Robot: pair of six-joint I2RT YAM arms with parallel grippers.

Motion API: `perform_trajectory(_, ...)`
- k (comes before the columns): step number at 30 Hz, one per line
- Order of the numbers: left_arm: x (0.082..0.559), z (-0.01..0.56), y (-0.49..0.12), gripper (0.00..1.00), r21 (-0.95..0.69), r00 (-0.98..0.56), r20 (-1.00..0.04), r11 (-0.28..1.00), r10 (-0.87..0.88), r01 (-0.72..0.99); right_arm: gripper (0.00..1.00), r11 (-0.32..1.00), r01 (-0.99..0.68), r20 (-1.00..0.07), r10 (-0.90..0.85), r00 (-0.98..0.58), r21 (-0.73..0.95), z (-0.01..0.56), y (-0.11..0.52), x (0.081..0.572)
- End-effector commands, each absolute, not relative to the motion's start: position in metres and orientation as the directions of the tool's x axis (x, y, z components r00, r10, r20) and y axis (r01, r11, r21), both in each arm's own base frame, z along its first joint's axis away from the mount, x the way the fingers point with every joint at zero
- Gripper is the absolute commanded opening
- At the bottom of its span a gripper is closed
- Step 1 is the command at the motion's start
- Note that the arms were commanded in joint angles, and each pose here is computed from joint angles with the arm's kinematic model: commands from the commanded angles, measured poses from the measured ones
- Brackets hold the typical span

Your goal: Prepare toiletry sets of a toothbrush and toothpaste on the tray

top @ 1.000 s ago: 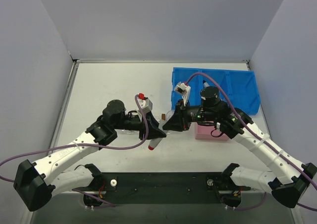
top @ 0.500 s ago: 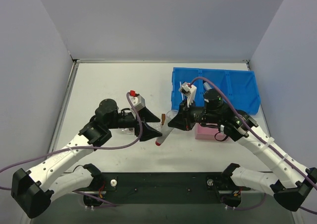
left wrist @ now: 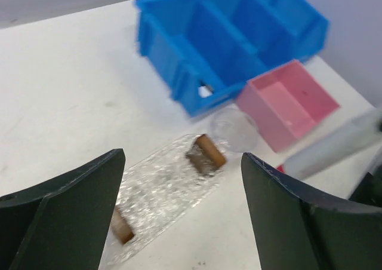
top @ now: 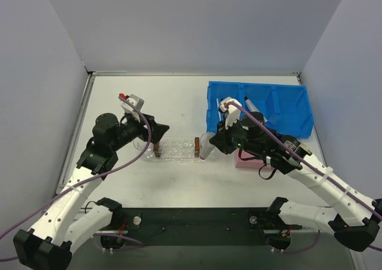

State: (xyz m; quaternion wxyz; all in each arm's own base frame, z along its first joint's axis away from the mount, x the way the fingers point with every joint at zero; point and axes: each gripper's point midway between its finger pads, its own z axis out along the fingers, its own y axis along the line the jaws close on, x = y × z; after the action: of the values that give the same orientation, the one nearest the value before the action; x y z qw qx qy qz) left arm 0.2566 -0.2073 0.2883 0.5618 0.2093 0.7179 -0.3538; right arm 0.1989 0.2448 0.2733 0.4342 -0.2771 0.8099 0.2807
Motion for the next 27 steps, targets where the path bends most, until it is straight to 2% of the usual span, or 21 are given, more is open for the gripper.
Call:
perform_trajectory(1,0.295,0.280,-0.150,0.90,-0.314,-0.317,-0.930,0.844,-0.183,0.435,0.00,0.768,-0.632,-0.922,-0.160,-0.351,0.107,0.304,0.255,0.229)
perform_trajectory(10,0.302,0.275,-0.111,0.89,-0.183,-0.265,-0.958,0.940,-0.105,0.288,0.00,0.786,-0.611,-0.930,-0.144,-0.337,0.100,0.300,0.295,0.264)
perform_trajectory(18,0.303,0.273,-0.109,0.89,-0.172,-0.268,-0.959,0.945,-0.095,0.280,0.00,0.824,-0.549,-0.920,-0.099,-0.380,0.139,0.291,0.319,0.283)
perform_trajectory(27,0.302,0.274,-0.109,0.88,-0.171,-0.266,-0.959,0.945,-0.095,0.279,0.00,0.871,-0.484,-0.905,-0.138,-0.401,0.082,0.270,0.323,0.285)
